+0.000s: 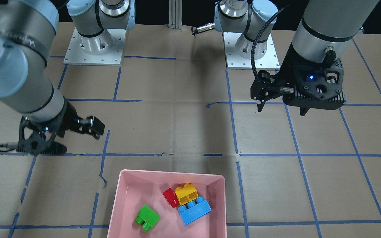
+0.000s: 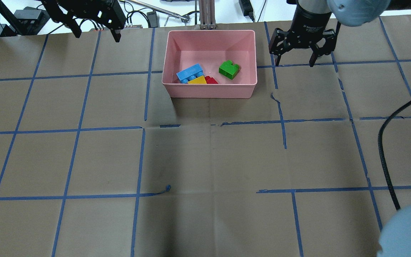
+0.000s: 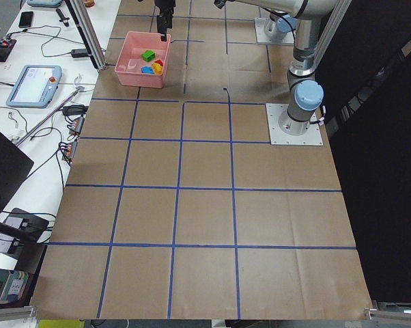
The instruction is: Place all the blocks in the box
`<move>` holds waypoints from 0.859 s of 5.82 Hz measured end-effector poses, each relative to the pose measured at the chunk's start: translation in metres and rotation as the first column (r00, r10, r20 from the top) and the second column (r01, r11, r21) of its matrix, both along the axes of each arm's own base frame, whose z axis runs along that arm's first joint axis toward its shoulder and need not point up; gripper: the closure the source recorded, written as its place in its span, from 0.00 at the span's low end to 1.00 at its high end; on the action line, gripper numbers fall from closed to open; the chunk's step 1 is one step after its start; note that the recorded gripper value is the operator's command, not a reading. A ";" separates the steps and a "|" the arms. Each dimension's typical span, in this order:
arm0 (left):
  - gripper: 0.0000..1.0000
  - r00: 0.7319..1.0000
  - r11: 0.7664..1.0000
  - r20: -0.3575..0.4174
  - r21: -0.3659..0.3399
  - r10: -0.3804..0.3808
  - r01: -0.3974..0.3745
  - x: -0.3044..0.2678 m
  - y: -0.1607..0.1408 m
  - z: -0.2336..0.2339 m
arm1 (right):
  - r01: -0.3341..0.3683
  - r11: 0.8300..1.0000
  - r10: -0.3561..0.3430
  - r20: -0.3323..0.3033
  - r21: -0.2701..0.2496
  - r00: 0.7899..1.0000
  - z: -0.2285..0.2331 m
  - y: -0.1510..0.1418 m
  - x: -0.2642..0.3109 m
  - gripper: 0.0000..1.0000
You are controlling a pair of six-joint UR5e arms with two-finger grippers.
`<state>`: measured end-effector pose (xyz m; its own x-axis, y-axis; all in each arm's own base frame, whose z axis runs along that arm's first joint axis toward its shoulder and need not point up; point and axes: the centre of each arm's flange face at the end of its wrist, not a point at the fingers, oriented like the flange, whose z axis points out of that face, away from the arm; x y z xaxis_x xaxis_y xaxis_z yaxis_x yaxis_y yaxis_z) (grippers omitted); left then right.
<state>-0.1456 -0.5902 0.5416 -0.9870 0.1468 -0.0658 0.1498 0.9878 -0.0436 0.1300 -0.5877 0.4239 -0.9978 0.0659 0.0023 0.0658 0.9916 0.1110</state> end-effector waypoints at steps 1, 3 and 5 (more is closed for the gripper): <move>0.00 1.000 1.000 0.000 0.000 0.000 0.000 0.000 0.000 0.000 | 0.005 1.000 -0.005 -0.024 0.021 1.000 0.028 0.046 -0.004 0.00; 0.00 1.000 1.000 0.000 0.001 0.000 0.000 0.000 0.000 0.000 | 0.008 1.000 -0.007 -0.037 0.028 0.999 0.060 0.084 -0.005 0.00; 0.00 1.000 1.000 0.000 0.001 0.000 0.000 0.000 0.001 0.000 | 0.007 1.000 -0.007 -0.025 0.016 1.000 0.066 0.086 -0.003 0.00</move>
<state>-0.1458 -0.5897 0.5419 -0.9870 0.1465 -0.0659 0.1495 0.9878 -0.0428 0.1266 -0.5021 0.4901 -0.9969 0.0729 0.0287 0.0760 0.9892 0.1253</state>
